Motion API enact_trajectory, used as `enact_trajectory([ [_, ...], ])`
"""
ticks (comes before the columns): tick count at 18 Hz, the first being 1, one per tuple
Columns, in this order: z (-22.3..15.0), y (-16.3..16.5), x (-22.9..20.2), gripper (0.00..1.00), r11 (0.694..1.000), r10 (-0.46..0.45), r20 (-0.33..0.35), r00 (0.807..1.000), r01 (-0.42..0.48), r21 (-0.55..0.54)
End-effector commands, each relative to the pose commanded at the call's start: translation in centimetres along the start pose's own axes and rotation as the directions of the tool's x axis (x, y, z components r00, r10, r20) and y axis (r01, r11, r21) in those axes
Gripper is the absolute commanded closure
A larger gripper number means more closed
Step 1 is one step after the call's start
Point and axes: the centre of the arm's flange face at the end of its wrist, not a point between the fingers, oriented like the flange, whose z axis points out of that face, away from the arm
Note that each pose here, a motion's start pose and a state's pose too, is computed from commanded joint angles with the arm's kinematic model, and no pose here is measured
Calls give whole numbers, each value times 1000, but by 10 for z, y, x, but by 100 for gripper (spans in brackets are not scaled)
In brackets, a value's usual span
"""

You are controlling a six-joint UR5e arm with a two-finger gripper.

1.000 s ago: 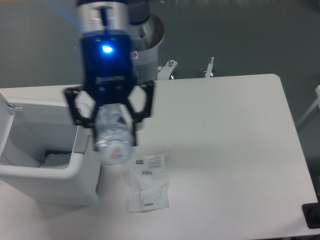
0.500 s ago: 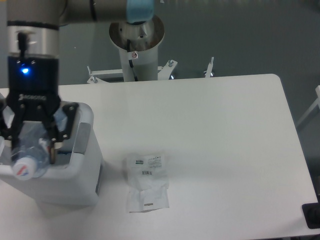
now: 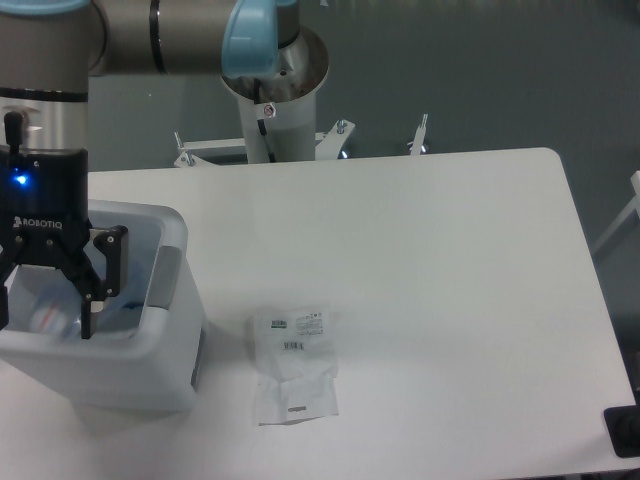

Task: Place the trash in the trash can
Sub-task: 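Lower the bottle into the bin and open the gripper, then move the open gripper over the clear plastic bag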

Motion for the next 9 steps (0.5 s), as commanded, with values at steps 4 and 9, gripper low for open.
enact_trajectory([
  [4, -16, -7, -39, 0, 999, -44, 52, 998, 43, 19],
  [9, -3, 31, -174, 0, 975, -208, 192, 959, 218, -34],
])
